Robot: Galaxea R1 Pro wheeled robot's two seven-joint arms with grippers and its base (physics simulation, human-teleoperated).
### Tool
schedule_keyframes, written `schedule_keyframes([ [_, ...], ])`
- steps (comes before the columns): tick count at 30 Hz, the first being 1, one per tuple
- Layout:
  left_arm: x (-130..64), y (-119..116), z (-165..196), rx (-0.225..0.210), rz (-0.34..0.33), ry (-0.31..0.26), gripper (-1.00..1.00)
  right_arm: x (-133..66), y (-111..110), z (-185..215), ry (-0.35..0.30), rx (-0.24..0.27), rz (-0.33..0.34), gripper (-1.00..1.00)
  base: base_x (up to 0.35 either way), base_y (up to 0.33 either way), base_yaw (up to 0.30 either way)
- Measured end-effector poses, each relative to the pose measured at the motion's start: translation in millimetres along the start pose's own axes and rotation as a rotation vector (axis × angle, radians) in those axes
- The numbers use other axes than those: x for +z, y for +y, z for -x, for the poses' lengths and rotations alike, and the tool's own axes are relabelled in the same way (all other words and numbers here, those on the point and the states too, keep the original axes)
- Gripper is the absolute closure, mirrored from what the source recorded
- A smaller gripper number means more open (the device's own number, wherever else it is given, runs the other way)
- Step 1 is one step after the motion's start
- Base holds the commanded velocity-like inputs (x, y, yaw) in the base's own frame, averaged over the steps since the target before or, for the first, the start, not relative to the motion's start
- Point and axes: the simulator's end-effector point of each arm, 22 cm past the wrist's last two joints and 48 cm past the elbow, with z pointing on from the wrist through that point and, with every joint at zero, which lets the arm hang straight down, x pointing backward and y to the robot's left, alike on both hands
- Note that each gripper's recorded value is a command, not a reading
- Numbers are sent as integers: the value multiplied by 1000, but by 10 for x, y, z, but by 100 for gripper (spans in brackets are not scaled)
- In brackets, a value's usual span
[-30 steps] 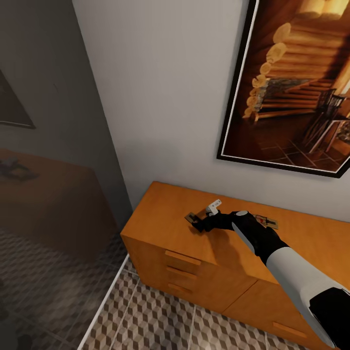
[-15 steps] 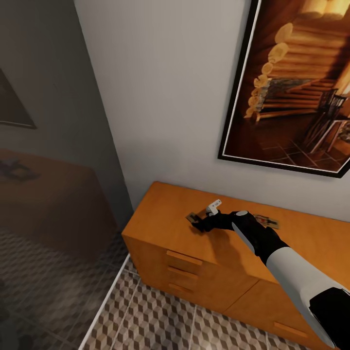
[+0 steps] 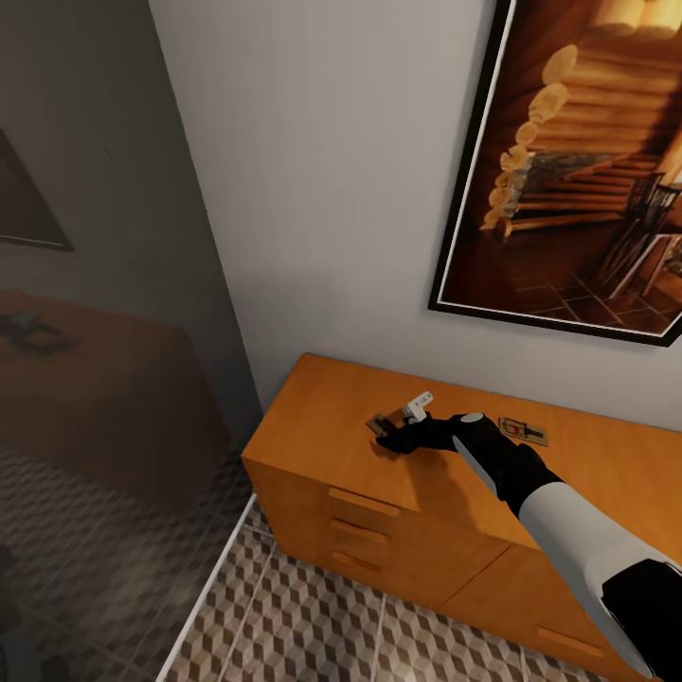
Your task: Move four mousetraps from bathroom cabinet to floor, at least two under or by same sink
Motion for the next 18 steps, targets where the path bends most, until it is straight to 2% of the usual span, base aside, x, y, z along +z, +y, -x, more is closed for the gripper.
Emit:
schedule_keyframes([
  [13, -1, 0, 0, 0, 0, 0, -100, -1, -6, -6, 0, 11, -1, -100, 0, 0, 0],
  [18, -1, 1, 0, 0, 0, -1, -100, -1, -56, -8, 0, 12, -24, -100, 0, 0, 0],
])
